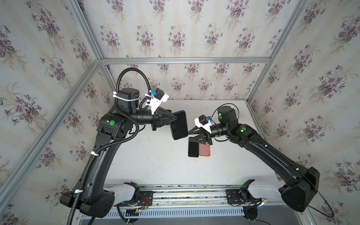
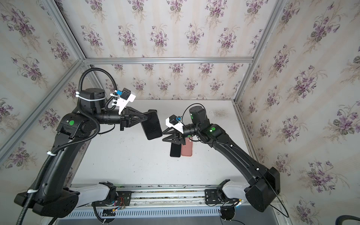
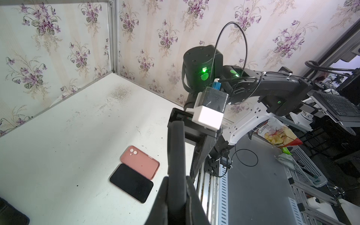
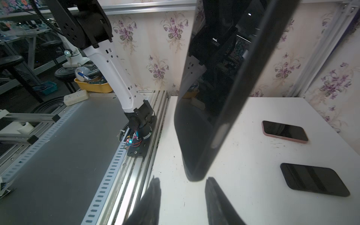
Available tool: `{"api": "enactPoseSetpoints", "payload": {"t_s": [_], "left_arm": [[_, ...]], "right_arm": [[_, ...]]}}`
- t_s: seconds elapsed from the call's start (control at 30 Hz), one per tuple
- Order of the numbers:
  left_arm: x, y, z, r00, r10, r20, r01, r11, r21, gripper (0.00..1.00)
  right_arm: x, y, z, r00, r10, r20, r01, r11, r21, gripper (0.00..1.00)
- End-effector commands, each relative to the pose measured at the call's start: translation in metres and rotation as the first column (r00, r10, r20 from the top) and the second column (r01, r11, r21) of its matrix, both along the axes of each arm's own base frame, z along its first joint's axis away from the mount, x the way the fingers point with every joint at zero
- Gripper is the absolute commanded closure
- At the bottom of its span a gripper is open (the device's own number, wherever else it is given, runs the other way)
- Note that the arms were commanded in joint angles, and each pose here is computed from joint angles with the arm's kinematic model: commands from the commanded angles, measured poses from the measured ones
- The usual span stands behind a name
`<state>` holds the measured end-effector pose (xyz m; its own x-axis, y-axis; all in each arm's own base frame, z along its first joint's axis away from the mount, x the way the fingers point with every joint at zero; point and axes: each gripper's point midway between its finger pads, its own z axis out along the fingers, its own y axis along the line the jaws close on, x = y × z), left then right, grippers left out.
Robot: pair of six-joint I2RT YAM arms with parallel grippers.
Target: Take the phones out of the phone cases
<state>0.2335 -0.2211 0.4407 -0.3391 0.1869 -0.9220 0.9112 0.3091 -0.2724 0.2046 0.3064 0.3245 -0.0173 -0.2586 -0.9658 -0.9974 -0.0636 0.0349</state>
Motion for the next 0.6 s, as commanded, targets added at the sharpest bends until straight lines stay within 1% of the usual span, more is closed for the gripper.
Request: {"api": "enactPoseSetpoints", "payload": {"t_s": [0.0,0.43,0.57], "left_arm": [[-0.0046,-0.0026,0.0092,0.998,-0.037,0.046,0.037,0.999,-0.019,0.95],[-0.0080,-0.0052,0.0091,0.997,-0.060,0.048,0.061,0.998,-0.023,0.94],[-0.0083,-0.0061,0.0098,0.997,-0.064,0.052,0.065,0.998,-0.023,0.94]], "right_arm": [[0.0013,0.0038,0.0085,1.000,0.012,0.023,-0.012,1.000,0.024,0.60],[-0.0004,0.0081,0.0061,0.999,0.030,0.023,-0.030,0.999,0.021,0.65],[-0.0006,0.0080,0.0058,0.999,0.035,0.023,-0.035,0.999,0.017,0.69]]}}
